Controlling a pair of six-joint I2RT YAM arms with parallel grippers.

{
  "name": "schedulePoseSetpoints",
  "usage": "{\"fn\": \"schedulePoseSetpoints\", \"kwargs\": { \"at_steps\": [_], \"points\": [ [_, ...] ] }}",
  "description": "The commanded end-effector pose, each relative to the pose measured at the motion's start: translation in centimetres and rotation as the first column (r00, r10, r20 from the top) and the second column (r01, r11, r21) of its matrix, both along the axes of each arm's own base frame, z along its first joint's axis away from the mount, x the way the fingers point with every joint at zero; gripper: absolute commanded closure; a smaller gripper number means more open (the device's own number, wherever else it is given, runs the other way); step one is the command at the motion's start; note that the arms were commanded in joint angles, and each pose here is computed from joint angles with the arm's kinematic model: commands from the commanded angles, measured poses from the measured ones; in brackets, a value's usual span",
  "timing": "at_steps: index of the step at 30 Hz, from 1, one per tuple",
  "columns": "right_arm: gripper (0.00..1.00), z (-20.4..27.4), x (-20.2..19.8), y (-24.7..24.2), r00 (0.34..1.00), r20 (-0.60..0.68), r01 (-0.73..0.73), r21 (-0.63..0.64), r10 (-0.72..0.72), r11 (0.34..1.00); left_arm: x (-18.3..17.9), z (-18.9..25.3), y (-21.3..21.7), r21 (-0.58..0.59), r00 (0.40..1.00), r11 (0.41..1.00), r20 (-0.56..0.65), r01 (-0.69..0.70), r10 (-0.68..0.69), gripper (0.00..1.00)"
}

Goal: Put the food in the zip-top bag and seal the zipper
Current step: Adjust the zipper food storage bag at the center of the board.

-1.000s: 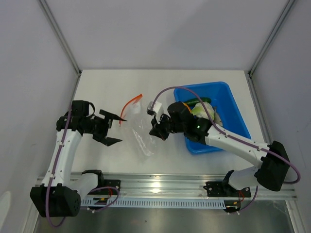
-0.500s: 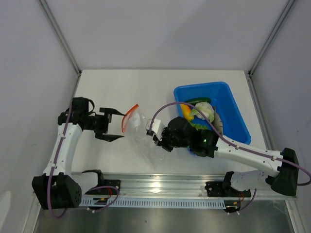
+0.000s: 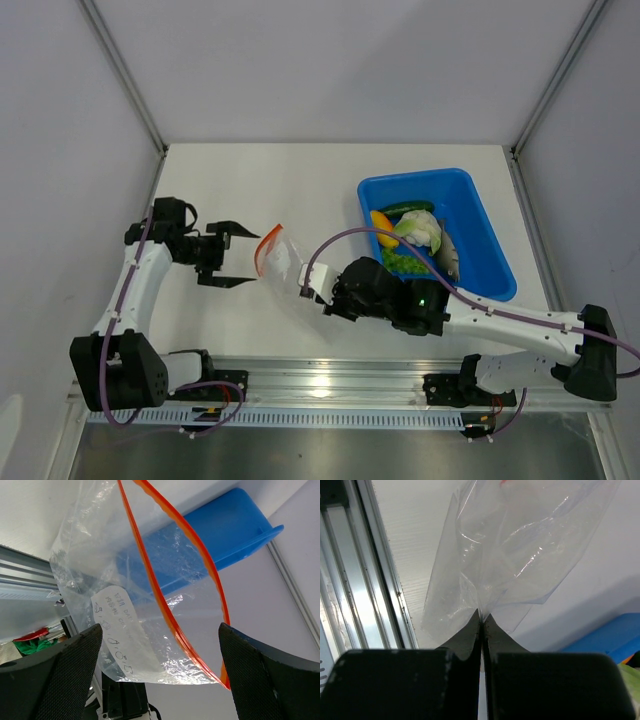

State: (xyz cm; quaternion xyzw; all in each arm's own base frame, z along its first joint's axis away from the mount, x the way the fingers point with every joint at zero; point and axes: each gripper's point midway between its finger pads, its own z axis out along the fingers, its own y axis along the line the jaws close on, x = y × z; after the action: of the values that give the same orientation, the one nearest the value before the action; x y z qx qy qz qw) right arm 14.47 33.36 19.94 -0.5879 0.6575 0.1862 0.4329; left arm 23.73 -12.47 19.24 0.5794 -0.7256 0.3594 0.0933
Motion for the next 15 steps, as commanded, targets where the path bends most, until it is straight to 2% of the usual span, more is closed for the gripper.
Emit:
{"fn": "schedulePoseSetpoints", "kwargs": {
  "at_steps": [1, 8, 15],
  "points": [
    [1.0, 1.5, 0.5, -0.4, 0.998, 0.059, 0.013, 0.03, -0.014, 0.999, 0.6, 0.1, 0.2, -0.012, 1.0, 1.0, 0.006, -0.026, 0.026, 0.01],
    [1.0, 1.8, 0.7, -0.3, 0.997, 0.074, 0.02, 0.037, -0.022, 0.999, 0.4, -0.1, 0.5, 0.026, 1.0, 1.0, 0.009, 0.0, 0.0, 0.06],
    [1.0, 2.1, 0.4, 0.4, 0.996, 0.089, 0.001, 0.033, -0.004, 0.999, 0.6, -0.9, -0.5, -0.007, 0.999, 0.999, 0.023, 0.043, -0.043, 0.12]
  ]
}}
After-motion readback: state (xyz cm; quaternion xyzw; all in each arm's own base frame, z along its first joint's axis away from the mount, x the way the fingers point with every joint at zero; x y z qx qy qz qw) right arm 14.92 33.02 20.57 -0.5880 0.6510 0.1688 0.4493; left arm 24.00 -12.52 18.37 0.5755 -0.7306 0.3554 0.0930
